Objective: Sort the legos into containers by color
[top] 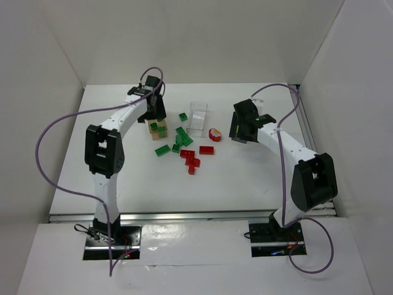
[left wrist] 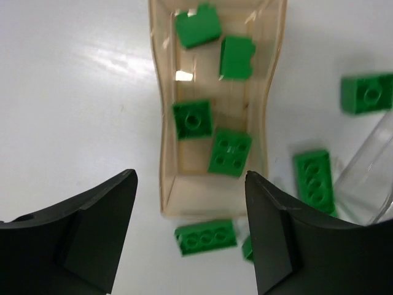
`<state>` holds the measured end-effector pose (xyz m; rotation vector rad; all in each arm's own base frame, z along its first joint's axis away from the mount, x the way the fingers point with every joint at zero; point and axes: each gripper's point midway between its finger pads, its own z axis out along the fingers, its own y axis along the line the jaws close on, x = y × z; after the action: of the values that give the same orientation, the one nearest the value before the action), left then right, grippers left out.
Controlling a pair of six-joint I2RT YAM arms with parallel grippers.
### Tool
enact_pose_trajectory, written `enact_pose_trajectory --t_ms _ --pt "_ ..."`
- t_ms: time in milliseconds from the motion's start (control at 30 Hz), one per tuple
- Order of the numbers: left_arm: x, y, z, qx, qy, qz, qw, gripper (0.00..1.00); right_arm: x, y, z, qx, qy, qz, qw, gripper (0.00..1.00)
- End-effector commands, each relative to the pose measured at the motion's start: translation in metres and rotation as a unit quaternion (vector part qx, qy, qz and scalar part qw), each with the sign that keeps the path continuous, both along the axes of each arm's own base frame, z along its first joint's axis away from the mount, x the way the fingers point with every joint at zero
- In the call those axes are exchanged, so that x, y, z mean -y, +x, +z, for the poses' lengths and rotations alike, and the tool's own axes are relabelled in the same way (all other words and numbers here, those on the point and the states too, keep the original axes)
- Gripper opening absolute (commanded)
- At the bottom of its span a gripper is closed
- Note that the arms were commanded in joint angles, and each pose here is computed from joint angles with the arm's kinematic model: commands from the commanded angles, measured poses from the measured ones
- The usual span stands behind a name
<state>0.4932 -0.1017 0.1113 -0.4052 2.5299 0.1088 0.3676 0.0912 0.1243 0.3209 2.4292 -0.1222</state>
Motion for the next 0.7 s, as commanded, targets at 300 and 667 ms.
enact_pose_trajectory --t_ms 300,667 --pt "0.046 -0.171 -0.022 -0.022 -0.026 -0.126 0.991 1.0 -0.012 0.009 0.013 0.027 0.003 0.007 1.0 0.92" --pt "0.025 -0.131 -0.074 -0.052 0.023 -0.101 0.993 0.99 -0.023 0.011 0.015 0.031 0.009 0.018 0.999 0.92"
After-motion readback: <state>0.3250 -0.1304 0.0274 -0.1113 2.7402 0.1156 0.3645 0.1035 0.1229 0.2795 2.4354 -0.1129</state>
